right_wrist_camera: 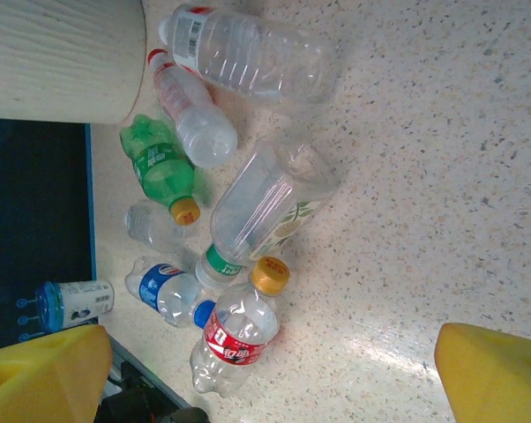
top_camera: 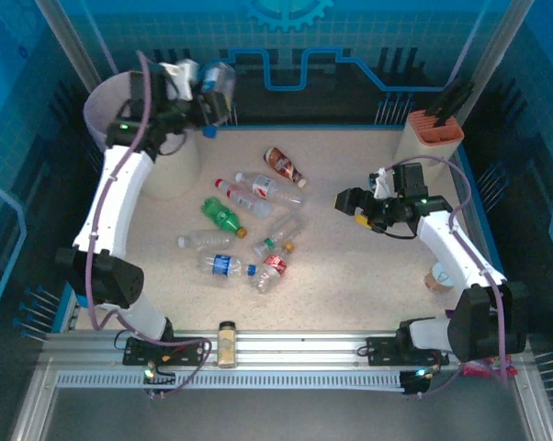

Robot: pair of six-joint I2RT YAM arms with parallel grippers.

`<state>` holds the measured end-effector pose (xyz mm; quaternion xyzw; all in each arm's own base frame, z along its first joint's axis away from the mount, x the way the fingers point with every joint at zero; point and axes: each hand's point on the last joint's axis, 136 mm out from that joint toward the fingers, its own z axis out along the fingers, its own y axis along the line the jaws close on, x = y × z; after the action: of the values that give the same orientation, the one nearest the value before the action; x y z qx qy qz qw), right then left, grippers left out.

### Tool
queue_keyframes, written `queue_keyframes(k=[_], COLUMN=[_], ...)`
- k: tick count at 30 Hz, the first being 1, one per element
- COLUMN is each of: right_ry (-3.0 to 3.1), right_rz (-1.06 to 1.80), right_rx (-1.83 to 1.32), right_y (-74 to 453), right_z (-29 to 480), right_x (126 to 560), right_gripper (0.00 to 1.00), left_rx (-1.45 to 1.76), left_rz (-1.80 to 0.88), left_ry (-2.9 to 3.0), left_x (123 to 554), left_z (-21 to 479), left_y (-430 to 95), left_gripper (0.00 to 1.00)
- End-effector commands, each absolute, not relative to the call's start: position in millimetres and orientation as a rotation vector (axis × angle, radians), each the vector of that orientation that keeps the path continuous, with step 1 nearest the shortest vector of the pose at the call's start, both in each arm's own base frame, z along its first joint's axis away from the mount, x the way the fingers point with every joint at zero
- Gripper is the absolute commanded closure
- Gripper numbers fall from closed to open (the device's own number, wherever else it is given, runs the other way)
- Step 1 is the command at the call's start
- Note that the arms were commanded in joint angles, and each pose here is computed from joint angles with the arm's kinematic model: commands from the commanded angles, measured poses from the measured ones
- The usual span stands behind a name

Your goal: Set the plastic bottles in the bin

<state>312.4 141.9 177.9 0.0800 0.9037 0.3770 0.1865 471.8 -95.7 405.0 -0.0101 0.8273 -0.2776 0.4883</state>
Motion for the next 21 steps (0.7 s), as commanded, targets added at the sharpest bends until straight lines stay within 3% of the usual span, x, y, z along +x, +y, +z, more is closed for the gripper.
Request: queue_keyframes(k=[1,9,21], right_ry=[2.563,2.591,2.617], right_rz=[1.027,1.029,0.996], right_rx=[0.177,0.143,0.126], right_y=[147.5,160.6,165.9], right_z=[176.1,166.9,162.5], right_x=[303.7,295.0,287.4], right_gripper=[0.05,0.05,0.05], left_rx=[-0.129,-0.401,-0.509], left_rz=[-0.518,-0.31,-0.156], left_ry=[2.008,2.007,2.238], left_x=[484.8,527.7,572.7], left_z=[409.0,397.6,290.7], left_y=[-39.1,70.7,119.2], left_gripper=[1.0,1.0,1.0])
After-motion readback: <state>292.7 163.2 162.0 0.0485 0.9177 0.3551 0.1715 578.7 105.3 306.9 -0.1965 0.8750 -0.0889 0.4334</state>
